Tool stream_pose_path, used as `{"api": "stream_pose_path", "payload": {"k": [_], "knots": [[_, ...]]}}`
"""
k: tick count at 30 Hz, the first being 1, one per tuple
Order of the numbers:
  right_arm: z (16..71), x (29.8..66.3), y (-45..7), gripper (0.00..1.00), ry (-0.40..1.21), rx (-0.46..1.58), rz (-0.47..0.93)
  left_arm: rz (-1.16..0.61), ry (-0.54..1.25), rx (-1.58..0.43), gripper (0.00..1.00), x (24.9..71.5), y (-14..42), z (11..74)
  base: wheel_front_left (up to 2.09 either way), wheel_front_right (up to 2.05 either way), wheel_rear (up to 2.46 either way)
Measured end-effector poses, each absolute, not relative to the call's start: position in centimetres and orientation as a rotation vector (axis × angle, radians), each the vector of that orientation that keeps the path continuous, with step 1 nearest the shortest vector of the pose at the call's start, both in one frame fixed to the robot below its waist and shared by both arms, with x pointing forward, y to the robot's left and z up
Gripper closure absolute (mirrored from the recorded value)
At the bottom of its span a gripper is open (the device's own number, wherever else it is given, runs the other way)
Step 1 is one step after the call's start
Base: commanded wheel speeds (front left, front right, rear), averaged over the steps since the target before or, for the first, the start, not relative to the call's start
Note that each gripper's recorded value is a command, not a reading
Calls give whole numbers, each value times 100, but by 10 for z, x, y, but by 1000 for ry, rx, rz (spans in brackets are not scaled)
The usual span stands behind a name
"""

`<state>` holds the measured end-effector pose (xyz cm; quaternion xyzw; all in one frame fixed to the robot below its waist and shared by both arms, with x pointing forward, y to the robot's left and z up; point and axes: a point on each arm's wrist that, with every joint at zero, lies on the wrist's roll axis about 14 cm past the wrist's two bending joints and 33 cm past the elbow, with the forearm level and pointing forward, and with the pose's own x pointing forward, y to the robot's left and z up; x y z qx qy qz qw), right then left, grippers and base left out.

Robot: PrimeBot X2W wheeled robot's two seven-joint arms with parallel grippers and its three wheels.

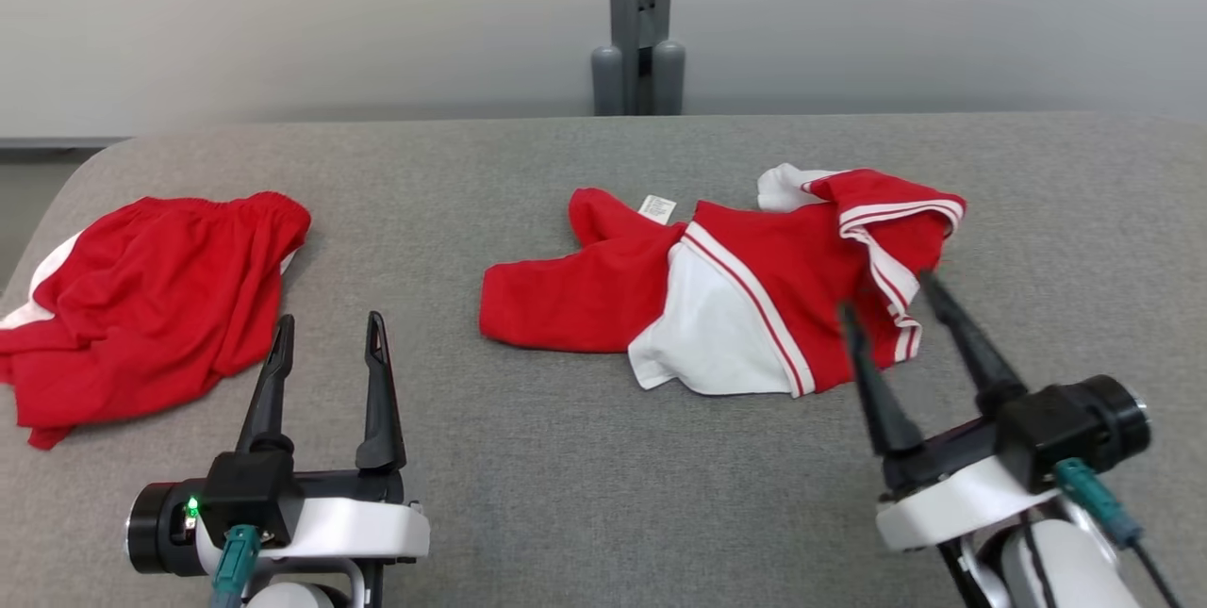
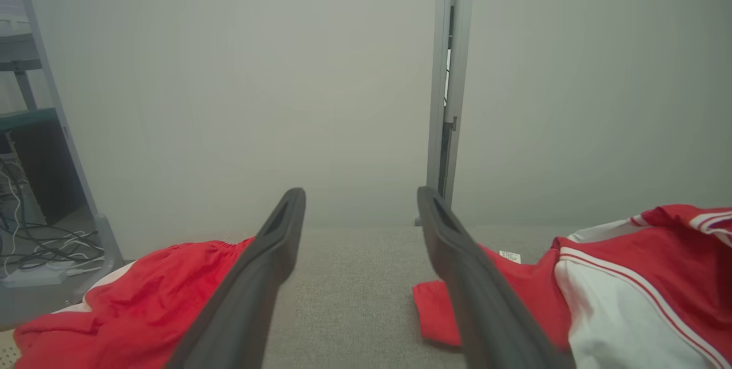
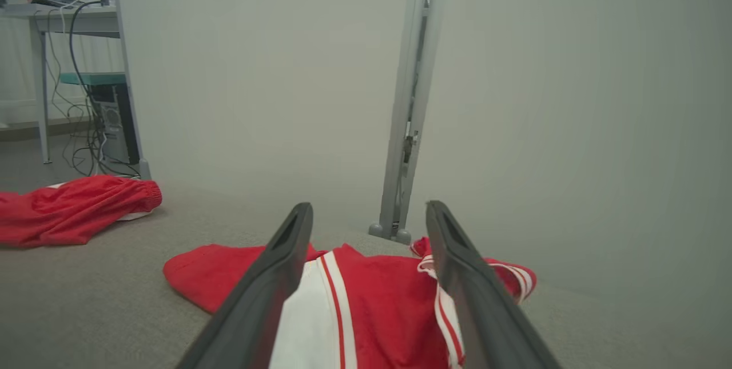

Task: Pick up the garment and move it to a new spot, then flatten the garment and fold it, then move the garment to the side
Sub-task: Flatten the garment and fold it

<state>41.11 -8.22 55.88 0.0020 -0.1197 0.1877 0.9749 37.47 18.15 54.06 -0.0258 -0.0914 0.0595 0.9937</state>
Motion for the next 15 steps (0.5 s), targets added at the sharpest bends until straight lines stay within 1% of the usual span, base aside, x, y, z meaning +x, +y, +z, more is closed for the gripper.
{"api": "stream_pose_path", "payload": {"k": [5, 9, 10, 15], "knots": [[525, 411, -42, 0, -148, -44, 524, 132, -149, -58, 0, 372, 186, 529, 0, 0, 0], [497, 420, -19, 0, -69, -77, 606, 120, -105, -78, 0, 370, 187, 516, 0, 0, 0], [483, 423, -8, 0, -27, -78, 641, 112, -84, -95, 0, 367, 186, 509, 0, 0, 0], [449, 430, 14, 0, 72, -111, 709, 150, -84, -110, 0, 364, 196, 510, 0, 0, 0]]}}
